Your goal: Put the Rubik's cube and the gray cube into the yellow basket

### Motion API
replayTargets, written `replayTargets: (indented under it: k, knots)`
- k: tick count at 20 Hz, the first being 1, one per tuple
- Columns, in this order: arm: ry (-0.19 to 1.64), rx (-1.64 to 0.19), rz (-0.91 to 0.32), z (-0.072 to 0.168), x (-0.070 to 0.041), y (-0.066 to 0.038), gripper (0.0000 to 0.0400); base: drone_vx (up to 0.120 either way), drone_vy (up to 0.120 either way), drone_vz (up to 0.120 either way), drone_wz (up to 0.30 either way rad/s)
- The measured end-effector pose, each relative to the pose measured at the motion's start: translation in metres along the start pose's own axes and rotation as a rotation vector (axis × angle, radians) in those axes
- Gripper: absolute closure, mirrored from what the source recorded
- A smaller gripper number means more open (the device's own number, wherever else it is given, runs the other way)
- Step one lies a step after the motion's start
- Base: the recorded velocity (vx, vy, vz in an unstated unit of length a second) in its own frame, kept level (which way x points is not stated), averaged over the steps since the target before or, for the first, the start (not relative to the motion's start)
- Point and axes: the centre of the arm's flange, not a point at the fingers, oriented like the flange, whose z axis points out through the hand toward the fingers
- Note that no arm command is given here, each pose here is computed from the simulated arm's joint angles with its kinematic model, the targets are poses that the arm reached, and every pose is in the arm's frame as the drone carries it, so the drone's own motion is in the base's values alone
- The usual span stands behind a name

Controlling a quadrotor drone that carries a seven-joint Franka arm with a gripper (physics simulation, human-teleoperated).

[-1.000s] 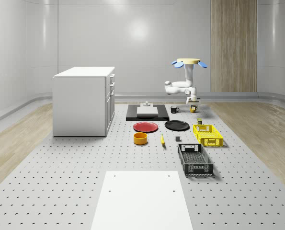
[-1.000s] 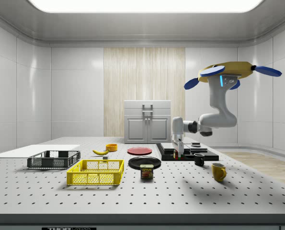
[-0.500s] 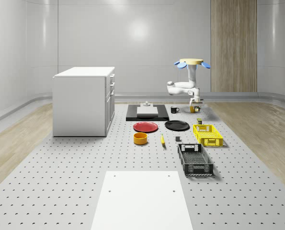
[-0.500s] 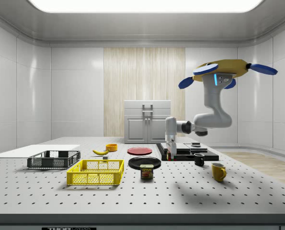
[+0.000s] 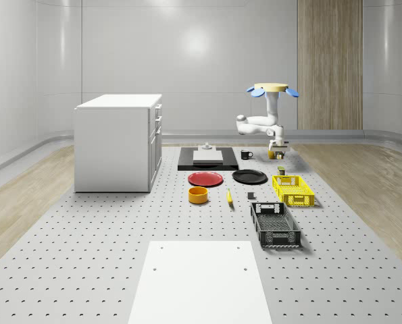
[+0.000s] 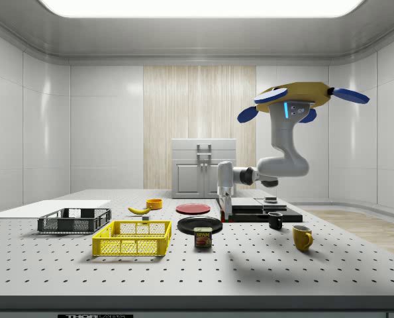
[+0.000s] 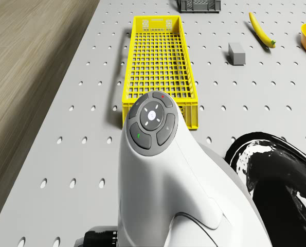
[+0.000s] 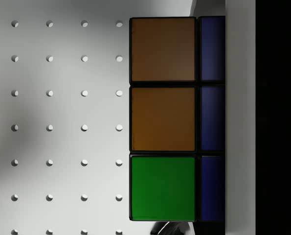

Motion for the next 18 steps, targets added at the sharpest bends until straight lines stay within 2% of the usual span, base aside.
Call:
replayTargets:
  k: [18]
  knots:
    - [0.0,0.0,0.0,0.0,0.0,0.0,0.0075,0.12,0.0,0.0,0.0]
